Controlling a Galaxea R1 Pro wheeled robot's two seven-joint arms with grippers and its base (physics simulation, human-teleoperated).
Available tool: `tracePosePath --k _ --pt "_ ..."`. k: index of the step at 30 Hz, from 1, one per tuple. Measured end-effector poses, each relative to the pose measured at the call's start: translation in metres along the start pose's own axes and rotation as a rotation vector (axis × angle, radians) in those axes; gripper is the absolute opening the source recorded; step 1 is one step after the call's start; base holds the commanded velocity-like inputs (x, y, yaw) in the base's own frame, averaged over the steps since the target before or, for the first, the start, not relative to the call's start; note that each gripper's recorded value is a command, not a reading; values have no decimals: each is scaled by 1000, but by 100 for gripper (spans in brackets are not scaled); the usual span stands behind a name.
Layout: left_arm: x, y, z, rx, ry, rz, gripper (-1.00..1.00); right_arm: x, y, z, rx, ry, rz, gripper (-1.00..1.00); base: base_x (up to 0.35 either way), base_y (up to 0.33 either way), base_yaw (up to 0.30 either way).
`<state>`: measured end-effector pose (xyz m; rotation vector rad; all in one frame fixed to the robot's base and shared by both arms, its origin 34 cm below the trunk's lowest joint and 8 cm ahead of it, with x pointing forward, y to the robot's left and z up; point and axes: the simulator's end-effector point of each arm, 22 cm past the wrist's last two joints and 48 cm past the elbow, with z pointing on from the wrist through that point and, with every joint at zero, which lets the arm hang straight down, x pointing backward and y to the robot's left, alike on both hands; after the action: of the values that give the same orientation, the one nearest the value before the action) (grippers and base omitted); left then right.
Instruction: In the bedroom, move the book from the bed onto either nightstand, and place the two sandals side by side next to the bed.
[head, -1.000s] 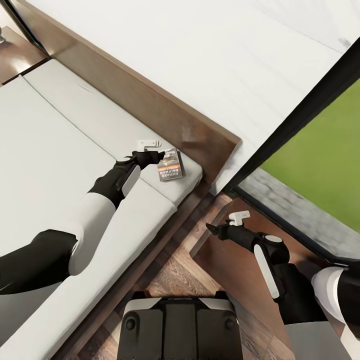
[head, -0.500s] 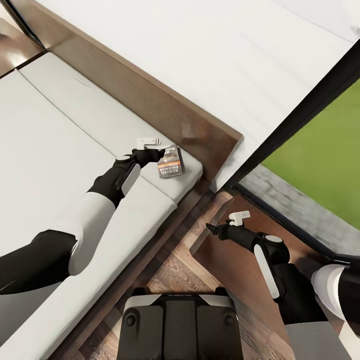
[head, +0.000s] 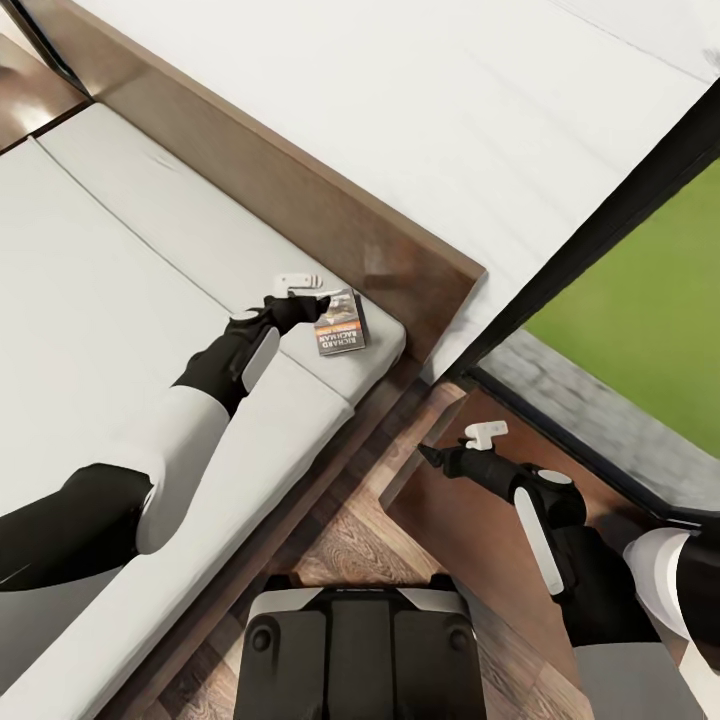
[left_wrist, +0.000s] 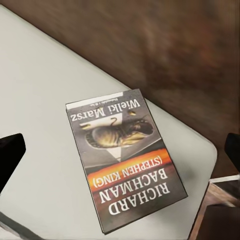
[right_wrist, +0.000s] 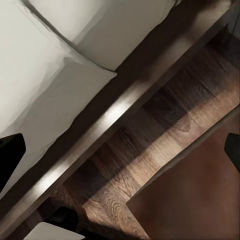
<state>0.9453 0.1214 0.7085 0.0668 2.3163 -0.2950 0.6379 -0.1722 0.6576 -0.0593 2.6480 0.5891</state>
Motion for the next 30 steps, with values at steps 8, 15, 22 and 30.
tracePosePath --k 8,15,22,30 --pt "-3 -11 -2 14 -13 -7 100 -1 -2 -1 3 -3 2 100 0 0 0" --pt "2 -12 1 16 -8 -7 100 2 -3 1 5 2 5 100 0 0 0" --pt "12 -7 4 6 9 -16 100 8 -5 4 5 12 9 100 0 0 0" --pt "27 1 8 -4 49 -69 100 14 -7 8 5 22 14 100 0 0 0"
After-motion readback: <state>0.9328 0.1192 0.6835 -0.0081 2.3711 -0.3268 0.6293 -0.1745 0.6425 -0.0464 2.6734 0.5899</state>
